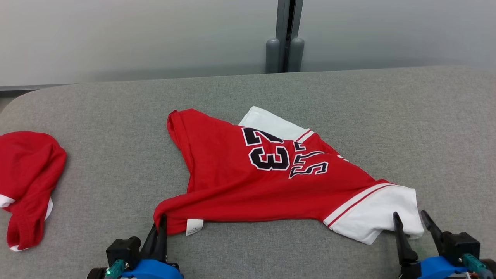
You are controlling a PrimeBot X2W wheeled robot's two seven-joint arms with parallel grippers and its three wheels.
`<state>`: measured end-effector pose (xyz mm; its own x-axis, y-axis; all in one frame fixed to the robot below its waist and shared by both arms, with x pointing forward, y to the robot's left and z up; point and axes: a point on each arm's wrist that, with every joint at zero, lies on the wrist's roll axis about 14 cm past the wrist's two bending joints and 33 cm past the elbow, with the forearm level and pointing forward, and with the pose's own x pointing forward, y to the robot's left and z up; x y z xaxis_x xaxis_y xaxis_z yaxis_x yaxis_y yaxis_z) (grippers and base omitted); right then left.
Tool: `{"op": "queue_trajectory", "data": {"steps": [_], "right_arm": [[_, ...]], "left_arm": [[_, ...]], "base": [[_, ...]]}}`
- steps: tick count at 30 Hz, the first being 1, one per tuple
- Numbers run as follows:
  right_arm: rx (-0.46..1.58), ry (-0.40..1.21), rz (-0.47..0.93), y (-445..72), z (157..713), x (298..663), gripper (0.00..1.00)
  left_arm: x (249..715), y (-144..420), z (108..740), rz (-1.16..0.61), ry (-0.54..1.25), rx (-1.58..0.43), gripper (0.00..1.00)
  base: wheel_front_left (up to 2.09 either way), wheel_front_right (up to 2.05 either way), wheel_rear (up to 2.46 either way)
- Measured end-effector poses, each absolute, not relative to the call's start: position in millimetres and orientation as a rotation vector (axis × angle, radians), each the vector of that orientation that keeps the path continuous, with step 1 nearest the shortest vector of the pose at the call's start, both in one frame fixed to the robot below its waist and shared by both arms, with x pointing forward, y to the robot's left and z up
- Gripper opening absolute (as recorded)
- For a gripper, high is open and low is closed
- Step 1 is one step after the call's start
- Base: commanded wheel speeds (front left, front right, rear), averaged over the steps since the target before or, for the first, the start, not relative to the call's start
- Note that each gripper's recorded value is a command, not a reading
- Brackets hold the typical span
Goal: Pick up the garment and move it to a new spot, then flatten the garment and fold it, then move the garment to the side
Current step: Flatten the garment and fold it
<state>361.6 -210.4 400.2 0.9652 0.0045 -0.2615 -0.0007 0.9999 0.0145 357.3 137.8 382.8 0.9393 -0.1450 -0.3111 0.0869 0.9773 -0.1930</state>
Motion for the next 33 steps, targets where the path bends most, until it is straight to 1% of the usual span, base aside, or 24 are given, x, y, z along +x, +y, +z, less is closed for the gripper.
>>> {"op": "queue_trajectory", "data": {"steps": [5, 9, 13, 25, 33], "right_arm": [[0.015, 0.226, -0.029, -225, 411, 359, 1.0], [0.026, 0.278, -0.037, -227, 397, 345, 1.0], [0.036, 0.309, -0.026, -222, 387, 343, 1.0], [-0.003, 0.382, 0.064, -206, 368, 348, 1.0], [-0.022, 0.369, 0.097, -202, 372, 353, 1.0]], "left_arm": [[357, 128, 382, -0.143, 0.337, -0.207, 0.0], [356, 123, 381, -0.159, 0.342, -0.206, 0.0], [356, 122, 379, -0.162, 0.346, -0.205, 0.0], [357, 126, 377, -0.149, 0.351, -0.204, 0.0], [358, 121, 377, -0.164, 0.352, -0.207, 0.0]], "base": [[0.0, 0.0, 0.0], [0.0, 0.0, 0.0], [0.0, 0.0, 0.0], [0.0, 0.0, 0.0], [0.0, 0.0, 0.0]]}}
